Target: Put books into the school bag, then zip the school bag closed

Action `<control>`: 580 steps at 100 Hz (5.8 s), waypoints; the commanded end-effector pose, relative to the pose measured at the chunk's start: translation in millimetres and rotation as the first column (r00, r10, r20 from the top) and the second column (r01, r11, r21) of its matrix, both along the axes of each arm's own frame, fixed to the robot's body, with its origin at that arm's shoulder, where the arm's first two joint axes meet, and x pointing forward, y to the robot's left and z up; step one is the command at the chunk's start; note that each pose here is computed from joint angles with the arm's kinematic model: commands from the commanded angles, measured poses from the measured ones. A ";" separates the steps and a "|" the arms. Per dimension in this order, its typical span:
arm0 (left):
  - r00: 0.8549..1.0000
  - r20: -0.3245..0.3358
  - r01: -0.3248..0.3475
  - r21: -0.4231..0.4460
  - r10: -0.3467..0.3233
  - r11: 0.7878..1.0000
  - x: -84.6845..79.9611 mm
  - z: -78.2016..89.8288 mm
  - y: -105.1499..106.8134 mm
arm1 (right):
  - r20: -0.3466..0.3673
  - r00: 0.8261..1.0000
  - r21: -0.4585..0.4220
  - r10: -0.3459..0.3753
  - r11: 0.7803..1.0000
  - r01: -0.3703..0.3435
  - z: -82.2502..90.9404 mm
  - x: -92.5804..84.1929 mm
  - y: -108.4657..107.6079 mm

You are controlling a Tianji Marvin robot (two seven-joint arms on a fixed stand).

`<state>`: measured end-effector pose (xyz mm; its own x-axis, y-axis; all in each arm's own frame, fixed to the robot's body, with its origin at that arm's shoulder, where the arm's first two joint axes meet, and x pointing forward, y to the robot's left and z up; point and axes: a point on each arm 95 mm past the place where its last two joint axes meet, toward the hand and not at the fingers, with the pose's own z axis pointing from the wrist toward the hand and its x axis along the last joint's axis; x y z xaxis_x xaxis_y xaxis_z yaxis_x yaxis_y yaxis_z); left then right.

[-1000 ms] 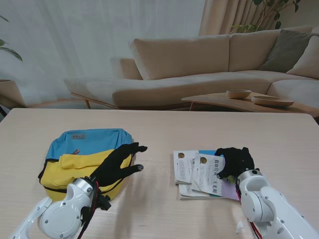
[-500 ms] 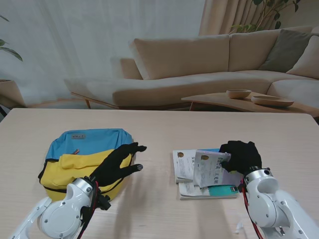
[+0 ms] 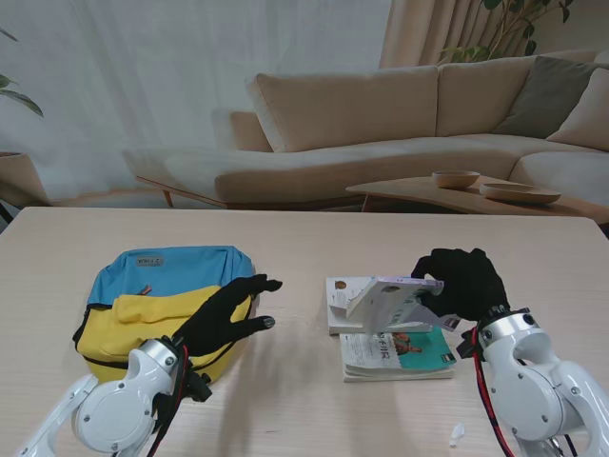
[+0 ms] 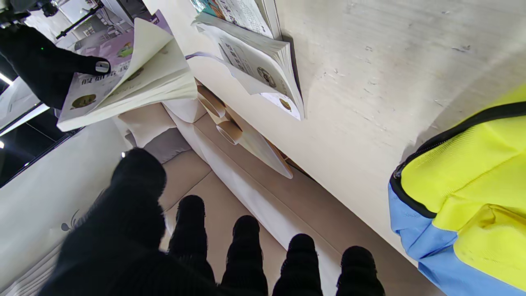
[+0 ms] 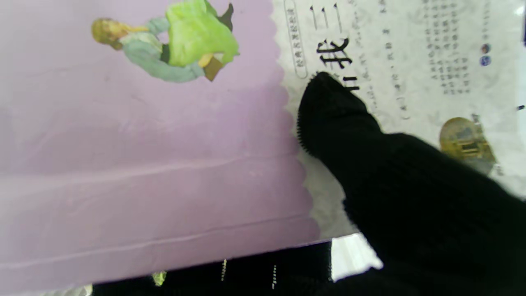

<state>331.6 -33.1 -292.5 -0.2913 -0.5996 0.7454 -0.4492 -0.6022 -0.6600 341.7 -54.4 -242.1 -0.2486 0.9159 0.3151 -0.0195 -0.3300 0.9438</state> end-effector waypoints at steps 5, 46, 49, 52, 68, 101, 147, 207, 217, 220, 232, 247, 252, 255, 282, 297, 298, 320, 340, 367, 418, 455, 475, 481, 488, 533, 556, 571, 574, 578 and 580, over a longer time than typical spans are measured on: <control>0.999 0.005 0.042 0.000 -0.042 0.999 -1.4 0.1 -2.4 | 0.000 0.998 0.017 0.058 0.998 -0.058 5.4 -5.0 18.3; 0.986 0.071 0.150 -0.036 -0.148 0.988 1.9 0.1 -11.3 | -0.023 0.988 0.069 0.151 0.986 -0.149 -0.7 -9.0 73.2; 0.986 0.069 0.156 -0.035 -0.154 0.987 2.2 -0.1 -12.4 | -0.023 0.988 0.073 0.155 0.986 -0.153 -0.9 -9.5 77.2; 0.985 0.066 0.164 -0.037 -0.161 0.986 2.7 -0.3 -13.5 | -0.022 0.987 0.079 0.157 0.985 -0.155 -0.9 -10.1 81.2; 0.980 0.059 0.190 -0.032 -0.188 0.981 4.6 -1.1 -18.3 | -0.011 0.987 0.097 0.162 0.982 -0.160 -0.4 -13.0 102.1; 0.977 0.060 0.203 0.018 -0.204 0.979 7.1 -3.1 -21.5 | -0.007 0.982 0.143 0.188 0.972 -0.185 -2.5 -17.8 139.4; 0.977 0.070 0.204 -0.007 -0.203 0.979 9.4 -2.8 -21.7 | 0.002 0.979 0.164 0.205 0.965 -0.203 -0.5 -25.3 162.6; 0.995 0.089 0.061 -0.137 -0.049 0.989 4.1 0.8 0.7 | -0.007 0.972 0.202 0.235 0.952 -0.229 5.5 -27.8 133.4; 0.993 0.115 0.027 -0.150 -0.009 0.988 1.6 2.7 8.6 | 0.002 0.977 0.210 0.212 0.955 -0.208 5.3 -25.7 120.8; 0.993 0.119 0.015 -0.157 0.004 0.988 0.7 3.2 10.7 | 0.002 0.979 0.213 0.203 0.957 -0.199 4.4 -24.9 117.0; 0.990 0.134 -0.024 -0.196 0.051 0.980 -3.3 6.2 18.2 | -0.025 0.986 0.250 0.166 0.956 -0.154 -3.7 -22.3 103.7; 0.982 0.158 -0.057 -0.251 0.099 0.966 -6.9 9.3 22.8 | -0.081 0.990 0.333 0.116 0.939 -0.083 -20.4 -18.5 96.8; 0.982 0.158 -0.059 -0.273 0.105 0.960 -7.5 10.3 22.8 | -0.104 0.989 0.367 0.104 0.928 -0.059 -25.9 -17.7 96.9; 0.982 0.158 -0.059 -0.284 0.107 0.957 -7.6 10.8 22.6 | -0.119 0.988 0.385 0.102 0.921 -0.049 -29.2 -17.2 97.4; 0.989 0.122 -0.032 -0.355 0.080 0.934 -5.4 13.4 14.8 | -0.194 0.966 0.564 0.170 0.825 -0.032 -51.7 -21.6 112.6; 0.998 0.058 0.005 -0.408 0.020 0.913 -2.8 13.4 6.6 | -0.180 0.966 0.650 0.186 0.759 -0.025 -56.5 -23.8 123.8; 0.998 0.055 0.007 -0.410 0.017 0.912 -2.5 13.4 6.2 | -0.178 0.966 0.657 0.187 0.753 -0.025 -56.6 -23.9 124.4; 0.999 -0.013 0.036 -0.436 -0.046 0.899 1.3 12.3 -1.9 | -0.115 0.975 0.767 0.191 0.640 -0.035 -55.4 -27.7 135.9; 0.994 -0.066 0.044 -0.462 -0.084 0.886 3.6 12.3 -7.7 | -0.115 0.969 0.851 0.217 0.526 -0.017 -49.4 -33.1 139.2; 0.993 -0.085 0.043 -0.428 -0.087 0.903 1.4 12.3 -4.2 | -0.187 0.931 0.938 0.315 0.340 0.074 -39.9 -40.5 135.5; 0.995 -0.055 0.067 -0.311 -0.088 0.948 -6.7 9.8 9.2 | -0.230 0.926 0.954 0.301 0.256 0.154 -28.8 -34.3 123.8; 0.996 0.080 0.025 0.012 -0.026 1.000 -16.2 23.3 47.3 | -0.222 0.956 0.957 0.192 0.232 0.176 -17.5 -22.9 91.2; 0.998 0.048 0.020 0.328 -0.038 0.945 -19.9 37.1 79.2 | -0.244 0.954 0.955 0.175 0.211 0.206 -27.2 -20.1 75.0; 0.998 0.050 0.020 0.413 -0.044 0.911 -20.8 38.6 87.6 | -0.258 0.950 0.954 0.174 0.202 0.222 -31.4 -19.3 72.1; 0.998 0.041 0.027 0.504 -0.055 0.863 -22.5 39.4 96.3 | -0.271 0.947 0.953 0.173 0.188 0.238 -35.6 -19.0 69.4; 0.998 0.058 -0.037 0.816 -0.018 0.577 -32.5 21.6 134.3 | -0.289 0.945 0.952 0.153 0.148 0.267 -43.0 -16.0 55.4; 0.995 0.093 -0.090 0.840 0.023 0.535 -24.3 -0.8 145.4 | -0.289 0.944 0.952 0.160 0.147 0.267 -42.8 -17.5 55.8; 0.995 0.099 -0.096 0.825 0.026 0.557 -16.9 -11.2 146.4 | -0.295 0.939 0.951 0.178 0.154 0.269 -44.3 -19.1 57.4; 0.995 0.092 -0.090 0.824 0.026 0.560 -15.9 -12.1 146.0 | -0.296 0.938 0.950 0.180 0.153 0.270 -44.5 -19.4 57.7; 0.996 0.084 -0.082 0.825 0.022 0.560 -14.8 -13.1 145.6 | -0.297 0.937 0.950 0.182 0.154 0.271 -44.8 -19.8 58.0; 0.996 0.081 -0.079 0.826 0.020 0.558 -14.3 -13.7 145.6 | -0.298 0.937 0.950 0.184 0.155 0.271 -44.9 -19.9 58.2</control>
<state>318.5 115.2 -304.5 -0.2562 -0.9605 -0.1083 -0.3559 0.1979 -0.9133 325.1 -1.9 -288.4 0.0832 -0.1986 0.9765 0.0769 -0.9757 -0.2050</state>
